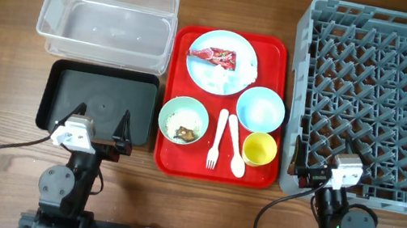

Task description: Sort waste into correct bins and load items into the dishwasher rack

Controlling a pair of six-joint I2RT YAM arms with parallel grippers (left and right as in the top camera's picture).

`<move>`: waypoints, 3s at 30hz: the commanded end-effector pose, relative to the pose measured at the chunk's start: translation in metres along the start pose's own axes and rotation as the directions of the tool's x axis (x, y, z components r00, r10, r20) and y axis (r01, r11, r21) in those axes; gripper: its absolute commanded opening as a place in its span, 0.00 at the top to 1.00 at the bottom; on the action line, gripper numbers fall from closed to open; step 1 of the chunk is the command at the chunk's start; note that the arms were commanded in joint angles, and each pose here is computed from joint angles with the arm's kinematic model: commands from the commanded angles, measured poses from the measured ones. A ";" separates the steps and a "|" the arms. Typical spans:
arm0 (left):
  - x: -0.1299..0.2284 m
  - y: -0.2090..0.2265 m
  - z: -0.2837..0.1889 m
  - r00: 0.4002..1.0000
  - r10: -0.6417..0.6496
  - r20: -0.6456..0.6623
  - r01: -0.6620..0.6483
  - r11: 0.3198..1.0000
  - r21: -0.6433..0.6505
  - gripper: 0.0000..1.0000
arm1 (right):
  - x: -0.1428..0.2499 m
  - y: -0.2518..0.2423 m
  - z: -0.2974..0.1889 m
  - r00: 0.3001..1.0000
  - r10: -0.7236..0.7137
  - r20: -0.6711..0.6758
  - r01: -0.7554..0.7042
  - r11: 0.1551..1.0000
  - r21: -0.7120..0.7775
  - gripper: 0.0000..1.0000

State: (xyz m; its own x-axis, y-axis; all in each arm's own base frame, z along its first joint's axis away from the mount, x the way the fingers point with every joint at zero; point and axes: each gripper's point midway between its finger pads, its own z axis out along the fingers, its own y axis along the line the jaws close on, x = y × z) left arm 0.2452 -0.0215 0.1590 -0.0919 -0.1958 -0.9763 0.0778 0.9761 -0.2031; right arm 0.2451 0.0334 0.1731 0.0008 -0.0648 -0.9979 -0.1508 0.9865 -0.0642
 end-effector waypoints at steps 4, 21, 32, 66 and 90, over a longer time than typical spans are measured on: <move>0.002 0.000 0.000 1.000 0.016 0.002 -0.016 1.000 0.004 0.00 | -0.002 0.000 -0.001 1.000 0.015 0.011 -0.015 1.000 0.004 0.00; 0.001 0.001 0.000 1.000 0.015 0.004 -0.015 1.000 -0.002 0.00 | -0.009 -0.006 -0.001 0.998 0.061 0.031 -0.062 0.997 0.034 0.00; -0.008 0.009 0.000 0.986 -0.166 -0.024 0.164 0.984 -0.071 0.00 | -0.036 -0.019 0.000 0.984 0.179 -0.008 -0.177 0.979 0.099 0.00; -0.036 -0.046 0.088 0.592 -0.235 -0.771 0.193 0.970 -0.147 0.00 | -0.041 -0.009 0.050 0.655 0.182 -0.733 -0.151 0.982 0.109 0.00; 0.079 -0.200 0.220 0.617 0.169 -0.768 0.103 0.951 0.292 0.02 | -0.041 -0.009 0.051 0.657 0.185 -0.731 -0.154 0.982 0.111 0.00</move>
State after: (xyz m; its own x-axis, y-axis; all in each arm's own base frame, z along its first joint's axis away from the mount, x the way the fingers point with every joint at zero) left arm 0.4438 -0.2373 0.1356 -0.7872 0.0583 -0.6139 0.3245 0.8858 -0.3319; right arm 0.2934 0.0318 0.2039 -0.7662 0.0162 -0.6424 -0.0367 0.9969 0.0689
